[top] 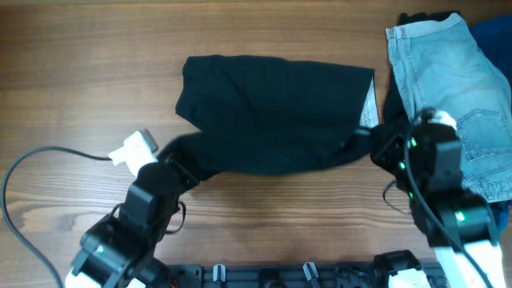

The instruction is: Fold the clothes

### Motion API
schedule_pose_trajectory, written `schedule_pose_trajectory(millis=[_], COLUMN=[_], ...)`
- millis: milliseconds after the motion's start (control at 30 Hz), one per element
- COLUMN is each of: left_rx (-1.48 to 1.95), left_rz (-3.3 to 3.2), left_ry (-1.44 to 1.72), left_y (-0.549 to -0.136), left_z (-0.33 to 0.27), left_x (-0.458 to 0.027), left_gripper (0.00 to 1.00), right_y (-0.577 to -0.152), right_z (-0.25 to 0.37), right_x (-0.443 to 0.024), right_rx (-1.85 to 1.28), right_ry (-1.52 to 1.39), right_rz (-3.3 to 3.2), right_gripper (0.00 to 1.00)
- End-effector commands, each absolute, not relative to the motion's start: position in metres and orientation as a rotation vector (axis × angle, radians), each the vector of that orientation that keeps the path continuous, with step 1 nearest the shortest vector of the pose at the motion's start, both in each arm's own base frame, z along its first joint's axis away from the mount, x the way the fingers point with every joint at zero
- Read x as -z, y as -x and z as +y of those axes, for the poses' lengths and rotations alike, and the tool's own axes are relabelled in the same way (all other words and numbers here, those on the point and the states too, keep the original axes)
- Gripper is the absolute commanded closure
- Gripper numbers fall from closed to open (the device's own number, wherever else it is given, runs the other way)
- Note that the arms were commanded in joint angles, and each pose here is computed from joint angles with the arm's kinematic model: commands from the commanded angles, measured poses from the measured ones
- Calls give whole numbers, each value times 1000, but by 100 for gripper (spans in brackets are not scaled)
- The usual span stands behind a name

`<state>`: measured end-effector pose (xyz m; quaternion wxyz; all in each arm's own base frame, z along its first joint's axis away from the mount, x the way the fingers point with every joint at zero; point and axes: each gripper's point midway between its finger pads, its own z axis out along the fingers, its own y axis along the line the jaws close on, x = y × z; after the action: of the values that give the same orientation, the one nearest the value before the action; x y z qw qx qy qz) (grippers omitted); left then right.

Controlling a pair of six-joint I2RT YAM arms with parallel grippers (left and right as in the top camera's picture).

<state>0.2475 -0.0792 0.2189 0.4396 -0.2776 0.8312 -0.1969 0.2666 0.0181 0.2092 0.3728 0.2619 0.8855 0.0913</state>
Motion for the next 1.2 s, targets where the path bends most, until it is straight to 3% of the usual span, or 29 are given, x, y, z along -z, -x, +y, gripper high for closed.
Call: schedule_pose_trajectory(millis=[0, 267, 467, 767, 1167], left_rx=[242, 87, 104, 192, 236], left_rz=[1922, 1888, 1785, 1636, 1626], left_ry=[743, 576, 656, 718, 665], left_y=[-281, -377, -426, -460, -517], left_z=[-55, -94, -80, -63, -90], left_x=[-228, -186, -161, -160, -141], left_gripper=[96, 96, 96, 96, 96], right_y=[-294, -341, -371, -422, -450], right_z=[16, 22, 0, -2, -3], right_x=[-186, -135, -116, -97, -64], right_rx=[-170, -104, -54, -156, -163], right_ry=[-713, -709, -785, -736, -736], right_rz=[2312, 2387, 2330, 2247, 2216], right_gripper=[96, 96, 96, 96, 96])
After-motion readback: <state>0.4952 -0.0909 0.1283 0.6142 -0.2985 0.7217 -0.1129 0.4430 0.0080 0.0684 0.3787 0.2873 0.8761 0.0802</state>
